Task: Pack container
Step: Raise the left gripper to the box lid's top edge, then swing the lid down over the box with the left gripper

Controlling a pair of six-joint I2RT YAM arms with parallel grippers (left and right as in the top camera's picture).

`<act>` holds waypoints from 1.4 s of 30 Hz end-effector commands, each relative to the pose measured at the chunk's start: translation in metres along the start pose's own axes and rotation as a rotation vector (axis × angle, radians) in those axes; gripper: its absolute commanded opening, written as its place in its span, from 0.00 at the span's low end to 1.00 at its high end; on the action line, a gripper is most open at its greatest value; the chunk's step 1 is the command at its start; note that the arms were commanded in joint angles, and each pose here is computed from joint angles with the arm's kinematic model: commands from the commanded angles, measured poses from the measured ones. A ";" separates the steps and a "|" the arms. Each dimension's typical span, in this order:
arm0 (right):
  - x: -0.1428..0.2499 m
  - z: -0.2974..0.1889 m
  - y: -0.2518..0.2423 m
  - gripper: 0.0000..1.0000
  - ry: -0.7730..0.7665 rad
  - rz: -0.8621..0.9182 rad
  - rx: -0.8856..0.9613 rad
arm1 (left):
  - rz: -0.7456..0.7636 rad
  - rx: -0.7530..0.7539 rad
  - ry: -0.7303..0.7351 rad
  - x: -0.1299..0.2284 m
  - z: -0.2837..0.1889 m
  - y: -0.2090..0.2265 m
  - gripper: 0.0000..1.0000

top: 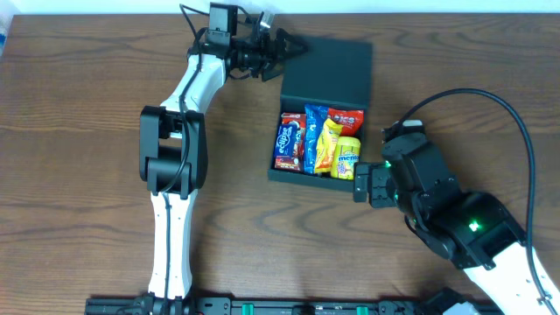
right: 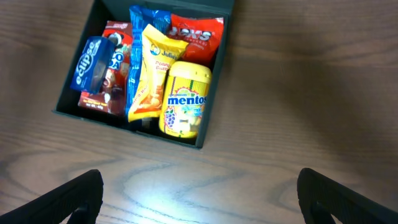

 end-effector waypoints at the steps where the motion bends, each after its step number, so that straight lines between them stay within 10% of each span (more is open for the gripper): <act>1: -0.001 -0.002 0.000 0.99 -0.011 -0.011 0.009 | 0.038 0.094 0.092 0.009 0.002 -0.015 0.96; 16: -0.002 -0.002 -0.002 0.99 -0.017 -0.011 0.032 | 0.249 0.174 0.138 0.031 -0.022 -0.077 0.96; 42: -0.024 -0.022 0.000 0.99 -0.182 0.030 -0.018 | 0.356 -0.384 0.176 0.141 -0.080 -0.116 0.96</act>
Point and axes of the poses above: each gripper's point midway between its finger pads, its own z axis out along the fingers, its own y axis along the line the jaws close on, x = y × z, the point moved 5 cm from there along -z, back along the fingers, and after that the axes turned 13 degrees about -z, right-handed, at the moved point
